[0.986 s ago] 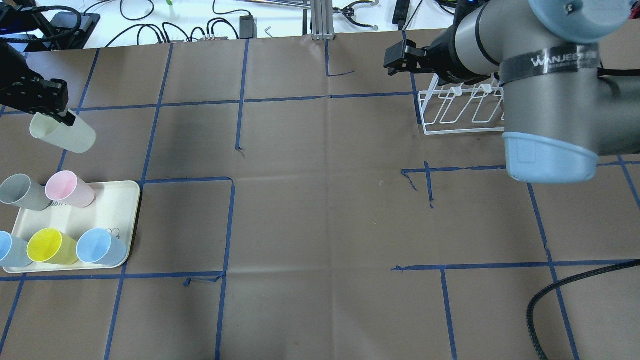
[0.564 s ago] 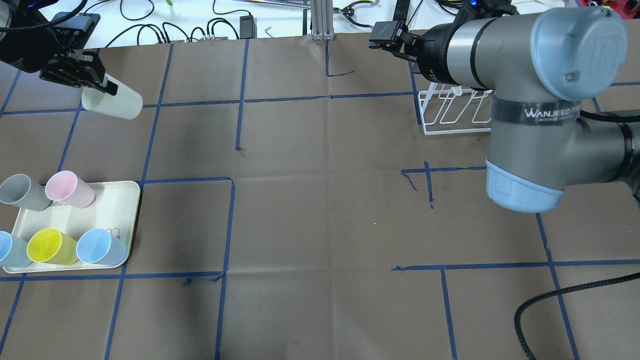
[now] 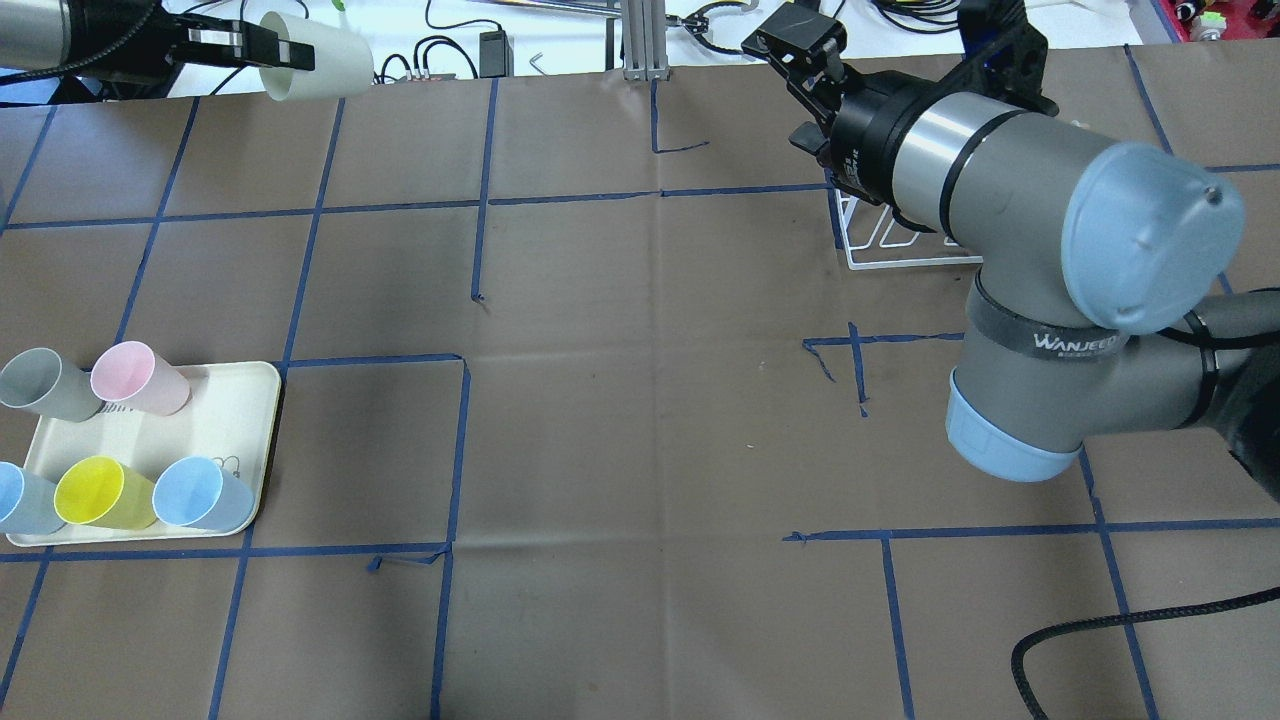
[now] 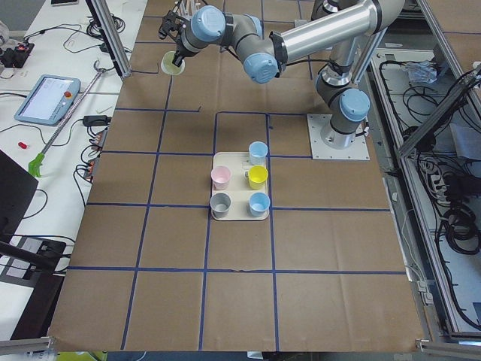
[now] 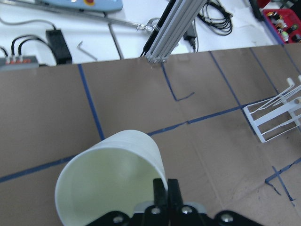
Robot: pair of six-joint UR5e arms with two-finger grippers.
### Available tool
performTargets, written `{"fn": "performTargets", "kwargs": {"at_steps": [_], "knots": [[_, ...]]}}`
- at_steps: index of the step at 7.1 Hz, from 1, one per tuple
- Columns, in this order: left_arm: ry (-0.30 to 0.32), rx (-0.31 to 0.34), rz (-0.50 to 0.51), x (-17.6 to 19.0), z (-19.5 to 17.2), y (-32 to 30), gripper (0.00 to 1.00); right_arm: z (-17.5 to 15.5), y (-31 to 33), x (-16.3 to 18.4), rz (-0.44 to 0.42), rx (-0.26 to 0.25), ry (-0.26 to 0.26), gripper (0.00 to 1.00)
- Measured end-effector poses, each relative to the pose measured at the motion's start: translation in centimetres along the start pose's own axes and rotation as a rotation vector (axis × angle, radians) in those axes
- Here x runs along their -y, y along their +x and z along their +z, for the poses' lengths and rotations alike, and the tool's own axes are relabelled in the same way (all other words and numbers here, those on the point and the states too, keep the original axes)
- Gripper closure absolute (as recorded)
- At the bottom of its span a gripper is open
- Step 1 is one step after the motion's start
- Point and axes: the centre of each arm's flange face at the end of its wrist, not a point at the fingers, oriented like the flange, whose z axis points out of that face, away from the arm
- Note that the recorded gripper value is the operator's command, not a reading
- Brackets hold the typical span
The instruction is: Transfer IKEA cup to right arm and place on rack
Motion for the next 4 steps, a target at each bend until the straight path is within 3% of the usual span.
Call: {"fn": "performTargets", "kwargs": {"at_steps": [2, 4], "knots": [[0.170, -0.075, 0.168, -2.8, 2.4, 3.2, 1.00, -0.6, 1.2, -1.0, 0.222, 0.054, 0.005, 0.00], [0.284, -0.171, 0.296, -6.7, 4.5, 6.9, 1.00, -1.2, 2.8, -2.1, 0.366, 0.085, -0.002, 0.00]]}}
